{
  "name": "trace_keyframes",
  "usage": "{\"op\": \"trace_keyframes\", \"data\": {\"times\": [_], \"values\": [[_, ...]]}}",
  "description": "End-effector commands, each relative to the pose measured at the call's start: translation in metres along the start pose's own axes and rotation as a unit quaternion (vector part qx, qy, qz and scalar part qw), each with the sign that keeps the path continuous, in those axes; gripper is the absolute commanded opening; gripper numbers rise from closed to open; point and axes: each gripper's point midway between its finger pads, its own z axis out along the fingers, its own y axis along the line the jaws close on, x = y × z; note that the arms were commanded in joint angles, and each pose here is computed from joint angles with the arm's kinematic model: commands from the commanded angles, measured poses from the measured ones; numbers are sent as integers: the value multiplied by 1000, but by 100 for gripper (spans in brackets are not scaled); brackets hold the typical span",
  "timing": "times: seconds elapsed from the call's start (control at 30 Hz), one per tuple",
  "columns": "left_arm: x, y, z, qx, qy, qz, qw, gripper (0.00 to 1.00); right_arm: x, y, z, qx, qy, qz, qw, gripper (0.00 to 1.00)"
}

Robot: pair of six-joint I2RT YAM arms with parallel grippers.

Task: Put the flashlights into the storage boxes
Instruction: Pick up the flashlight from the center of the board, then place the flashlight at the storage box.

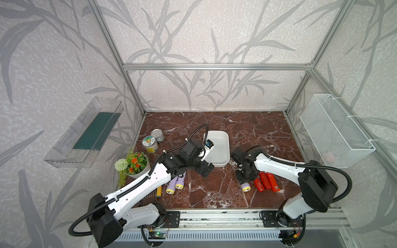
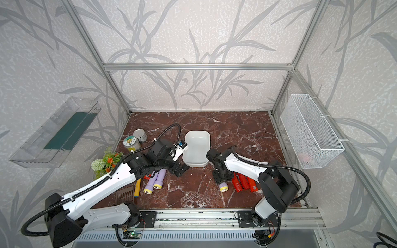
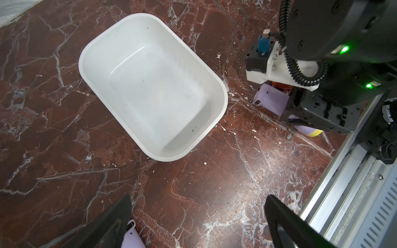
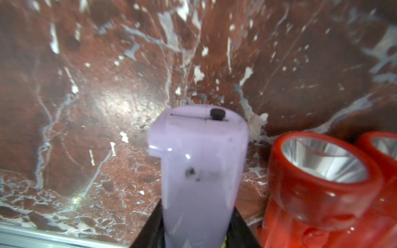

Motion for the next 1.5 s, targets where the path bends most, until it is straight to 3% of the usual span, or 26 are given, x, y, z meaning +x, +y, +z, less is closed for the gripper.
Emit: {"op": "trace_keyframes", "data": {"times": [0.0,0.63,1.13,1.47], "values": [[-10,4,-1,-13,-12,18,1000,99,-5,0,-22,9,-13,-13,1000,32],[-18,29,1,-47,-34,-22,998,99,-100,31,-104,-13,-106,-56,993,31],[-24,56,-4,-71,-43,-42,996,99,-203,62,-85,-52,-123,-62,989,30],[-21,76,-10,-89,-37,-44,994,99,-236,81,-51,-80,-103,-54,990,30]]}}
